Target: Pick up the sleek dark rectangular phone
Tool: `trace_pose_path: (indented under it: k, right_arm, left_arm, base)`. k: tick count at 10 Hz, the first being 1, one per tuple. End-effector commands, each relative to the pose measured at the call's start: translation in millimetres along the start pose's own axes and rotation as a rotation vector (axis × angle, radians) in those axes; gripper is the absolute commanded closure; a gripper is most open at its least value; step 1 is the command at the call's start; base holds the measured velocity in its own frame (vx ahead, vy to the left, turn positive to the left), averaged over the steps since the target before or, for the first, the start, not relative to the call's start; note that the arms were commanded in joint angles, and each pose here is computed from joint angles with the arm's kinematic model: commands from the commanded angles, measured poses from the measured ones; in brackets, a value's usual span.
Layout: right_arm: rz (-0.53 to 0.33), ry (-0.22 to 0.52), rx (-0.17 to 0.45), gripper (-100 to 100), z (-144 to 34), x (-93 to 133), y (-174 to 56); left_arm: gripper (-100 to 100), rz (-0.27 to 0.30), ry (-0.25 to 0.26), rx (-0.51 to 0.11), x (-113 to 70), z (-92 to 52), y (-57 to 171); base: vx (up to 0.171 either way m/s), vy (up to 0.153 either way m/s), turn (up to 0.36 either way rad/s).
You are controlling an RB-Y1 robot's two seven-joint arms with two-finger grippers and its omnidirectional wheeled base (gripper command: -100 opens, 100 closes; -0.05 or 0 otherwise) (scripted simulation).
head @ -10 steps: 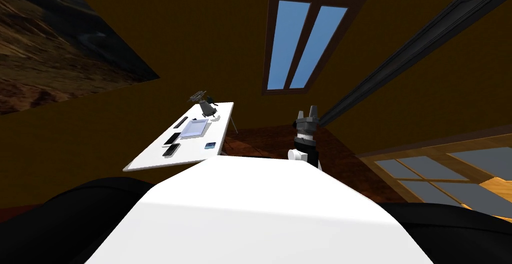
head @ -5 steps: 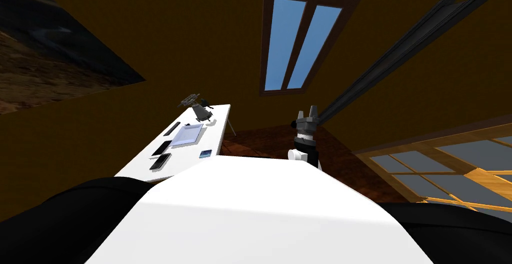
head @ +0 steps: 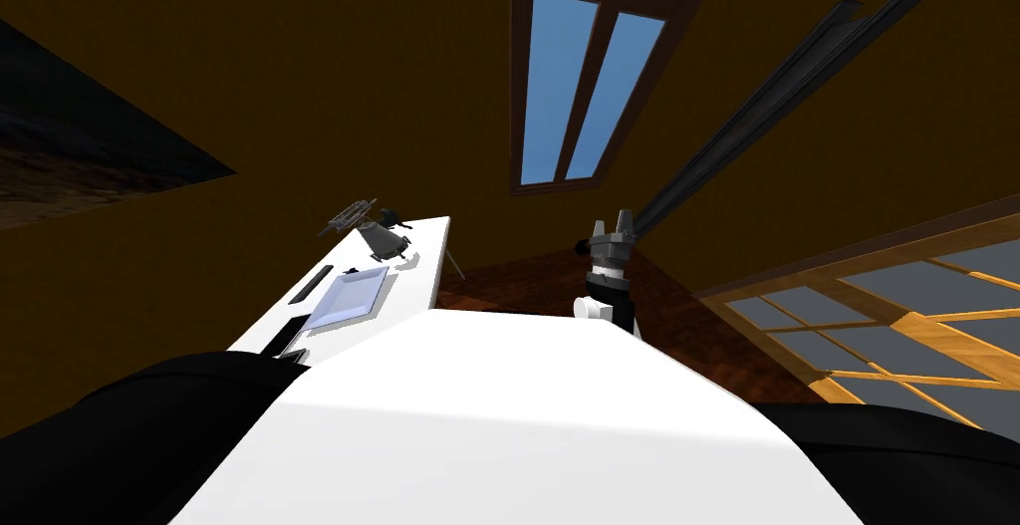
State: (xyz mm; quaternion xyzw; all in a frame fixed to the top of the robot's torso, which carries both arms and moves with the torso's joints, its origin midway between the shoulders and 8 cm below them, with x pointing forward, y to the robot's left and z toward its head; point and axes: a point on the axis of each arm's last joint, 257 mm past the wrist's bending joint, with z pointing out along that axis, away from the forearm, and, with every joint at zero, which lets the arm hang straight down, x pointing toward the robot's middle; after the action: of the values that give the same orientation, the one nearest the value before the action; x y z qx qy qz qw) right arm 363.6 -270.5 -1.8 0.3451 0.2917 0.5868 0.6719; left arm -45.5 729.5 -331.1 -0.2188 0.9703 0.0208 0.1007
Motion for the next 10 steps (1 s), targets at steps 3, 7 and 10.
trace_pose_path:
  k: [3,7,10]
  right_arm:
    - [0.0,0.0,0.0,0,0.1,0,0]
    - [0.0,0.0,0.0,0,0.1,0,0]
    - [0.0,0.0,0.0,0,0.1,0,0]
  left_arm:
    - [-100,-0.006,-0.004,0.0,8.3,10.7,-2]
    - [100,-0.011,-0.005,0.0,13.0,17.3,-3]
    - [100,-0.009,-0.005,0.002,12.7,17.3,-4]
  base:
    - [0.035,0.026,-0.031]
    - [0.008,0.021,-0.024]
    - [0.0,0.0,0.0]
